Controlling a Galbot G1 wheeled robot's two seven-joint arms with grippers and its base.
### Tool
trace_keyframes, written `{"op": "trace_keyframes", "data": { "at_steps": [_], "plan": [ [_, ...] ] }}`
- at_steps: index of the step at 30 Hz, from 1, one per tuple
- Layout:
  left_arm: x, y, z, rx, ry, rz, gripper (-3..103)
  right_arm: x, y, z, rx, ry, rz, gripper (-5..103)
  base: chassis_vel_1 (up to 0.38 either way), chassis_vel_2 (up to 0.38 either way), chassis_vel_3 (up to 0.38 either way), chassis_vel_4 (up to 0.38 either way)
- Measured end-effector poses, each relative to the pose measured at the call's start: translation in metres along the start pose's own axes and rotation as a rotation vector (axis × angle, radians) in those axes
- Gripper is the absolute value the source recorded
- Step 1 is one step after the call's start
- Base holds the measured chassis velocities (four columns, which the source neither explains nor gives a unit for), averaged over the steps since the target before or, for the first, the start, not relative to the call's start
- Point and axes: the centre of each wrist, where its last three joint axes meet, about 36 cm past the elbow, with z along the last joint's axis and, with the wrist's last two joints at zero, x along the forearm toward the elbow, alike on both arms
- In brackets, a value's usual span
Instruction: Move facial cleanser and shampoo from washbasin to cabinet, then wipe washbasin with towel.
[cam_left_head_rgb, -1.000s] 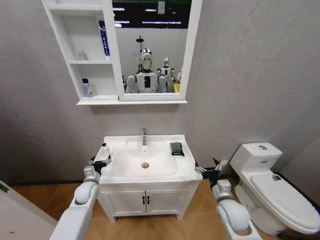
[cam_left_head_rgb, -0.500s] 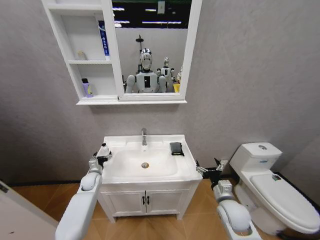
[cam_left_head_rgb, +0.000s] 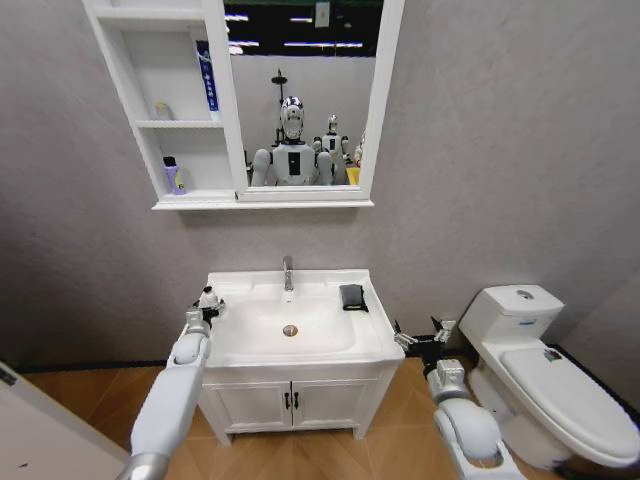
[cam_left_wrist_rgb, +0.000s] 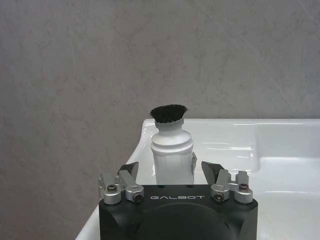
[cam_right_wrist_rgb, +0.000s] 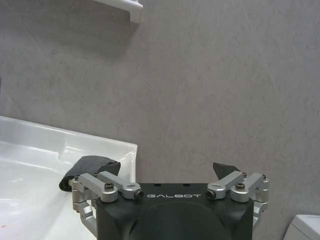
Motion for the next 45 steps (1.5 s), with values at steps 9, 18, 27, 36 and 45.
{"op": "trace_keyframes", "data": {
  "at_steps": [9,18,27,36,45],
  "plan": [
    [-0.002,0.004,-0.001,-0.004,0.000,-0.015,40,-0.007,0.000,0.005,0.000,0.009,0.001,100,0.000,0.000,0.000,0.000],
    [0.033,0.020,-0.059,0.012,-0.089,-0.035,33,-0.012,0.000,0.009,-0.001,0.017,0.002,100,0.000,0.000,0.000,0.000],
    [0.144,0.016,-0.191,0.043,-0.134,0.044,33,-0.019,0.012,0.011,-0.009,0.020,-0.027,100,0.000,0.000,0.000,0.000],
    [0.181,0.023,-0.366,0.014,-0.282,0.087,33,-0.014,0.014,0.010,-0.009,0.013,-0.037,100,0.000,0.000,0.000,0.000],
    [0.118,0.010,-0.464,0.018,-0.261,0.124,33,-0.011,0.009,0.006,-0.006,-0.002,-0.028,100,0.000,0.000,0.000,0.000]
  ]
}}
